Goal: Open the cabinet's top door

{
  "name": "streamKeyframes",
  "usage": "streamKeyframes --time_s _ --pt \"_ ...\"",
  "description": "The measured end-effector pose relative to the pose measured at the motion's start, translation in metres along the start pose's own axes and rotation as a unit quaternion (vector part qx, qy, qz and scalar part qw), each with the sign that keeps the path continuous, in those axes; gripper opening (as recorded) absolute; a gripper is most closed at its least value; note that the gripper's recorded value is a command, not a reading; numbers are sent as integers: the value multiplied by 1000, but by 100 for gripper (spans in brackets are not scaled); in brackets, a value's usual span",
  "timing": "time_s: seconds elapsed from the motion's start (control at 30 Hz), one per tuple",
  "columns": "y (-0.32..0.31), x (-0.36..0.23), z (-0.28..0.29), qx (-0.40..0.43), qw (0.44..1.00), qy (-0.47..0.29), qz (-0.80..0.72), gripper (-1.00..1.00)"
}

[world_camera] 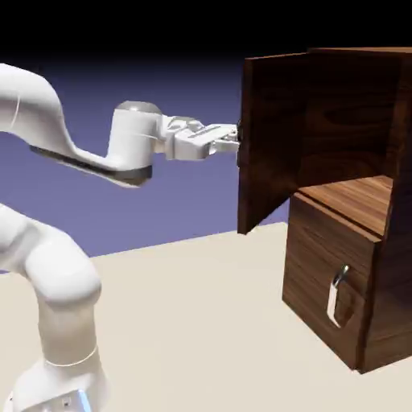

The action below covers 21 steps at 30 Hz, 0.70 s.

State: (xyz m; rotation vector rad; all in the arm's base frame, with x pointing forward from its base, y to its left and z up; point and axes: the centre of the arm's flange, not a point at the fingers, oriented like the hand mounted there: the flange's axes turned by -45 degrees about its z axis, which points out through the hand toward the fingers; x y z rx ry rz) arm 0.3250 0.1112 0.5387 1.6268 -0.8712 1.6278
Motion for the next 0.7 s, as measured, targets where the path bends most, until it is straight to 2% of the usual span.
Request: streamKeyframes --time_s 0.7 --pt "-104 0 -104 -256 967 0 0 -100"
